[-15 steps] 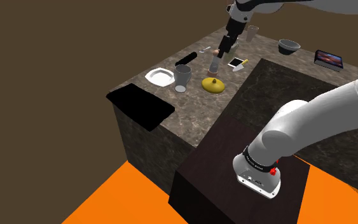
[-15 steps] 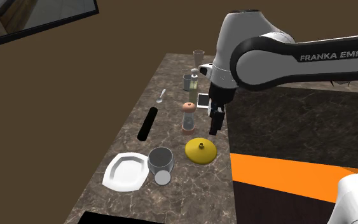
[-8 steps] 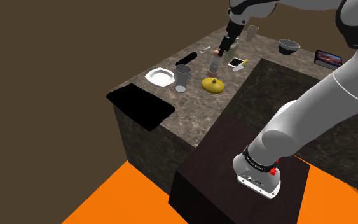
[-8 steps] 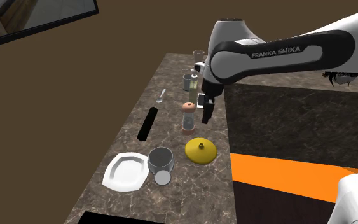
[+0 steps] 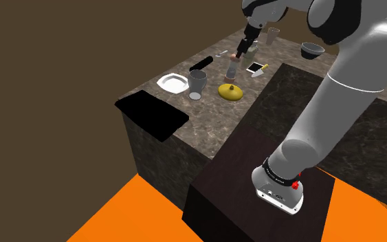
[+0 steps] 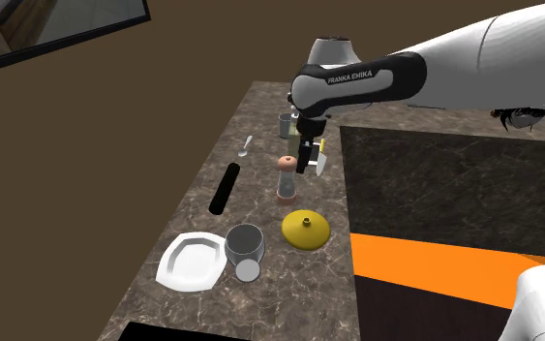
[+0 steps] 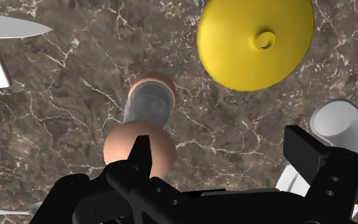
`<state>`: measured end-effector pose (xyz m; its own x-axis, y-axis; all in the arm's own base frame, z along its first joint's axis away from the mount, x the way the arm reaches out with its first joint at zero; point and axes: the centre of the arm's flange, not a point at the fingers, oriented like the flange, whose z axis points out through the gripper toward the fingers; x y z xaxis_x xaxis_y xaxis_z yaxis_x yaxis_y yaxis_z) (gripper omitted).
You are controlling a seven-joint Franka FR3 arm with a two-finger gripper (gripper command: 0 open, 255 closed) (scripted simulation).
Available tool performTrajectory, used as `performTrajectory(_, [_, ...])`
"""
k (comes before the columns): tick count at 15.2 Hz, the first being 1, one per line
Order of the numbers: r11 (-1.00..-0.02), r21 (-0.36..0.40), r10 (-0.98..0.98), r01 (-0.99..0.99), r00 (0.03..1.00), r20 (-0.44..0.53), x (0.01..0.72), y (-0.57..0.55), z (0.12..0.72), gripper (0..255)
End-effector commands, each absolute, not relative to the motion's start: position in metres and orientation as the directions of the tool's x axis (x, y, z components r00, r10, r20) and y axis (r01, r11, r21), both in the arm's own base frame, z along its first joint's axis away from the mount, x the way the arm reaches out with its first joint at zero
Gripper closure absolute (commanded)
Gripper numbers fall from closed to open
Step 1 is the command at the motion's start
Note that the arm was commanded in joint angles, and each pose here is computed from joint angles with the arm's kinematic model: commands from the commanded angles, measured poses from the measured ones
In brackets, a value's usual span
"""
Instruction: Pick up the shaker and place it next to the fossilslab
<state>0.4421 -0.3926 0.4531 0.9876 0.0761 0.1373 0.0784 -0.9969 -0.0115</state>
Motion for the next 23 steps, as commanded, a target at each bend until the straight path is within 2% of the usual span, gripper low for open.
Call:
performTrajectory(1, [-0.997, -0.006, 0.078, 0.08, 0.986, 0.145, 0.451, -0.416, 0.445, 0])
performTrajectory(4, [-0.997, 0.002, 0.077, 0.077, 0.985, 0.156, 0.465, -0.45, 0.434, 0])
performTrajectory(12, [-0.997, 0.002, 0.077, 0.077, 0.985, 0.157, 0.472, -0.453, 0.393, 0])
performTrajectory(20, [-0.997, 0.002, 0.077, 0.077, 0.985, 0.157, 0.472, -0.453, 0.393, 0])
performTrajectory(21, [-0.997, 0.002, 0.077, 0.077, 0.985, 0.157, 0.472, -0.453, 0.393, 255])
performTrajectory(23, [-0.997, 0.002, 0.077, 0.077, 0.985, 0.157, 0.472, -0.453, 0.393, 255])
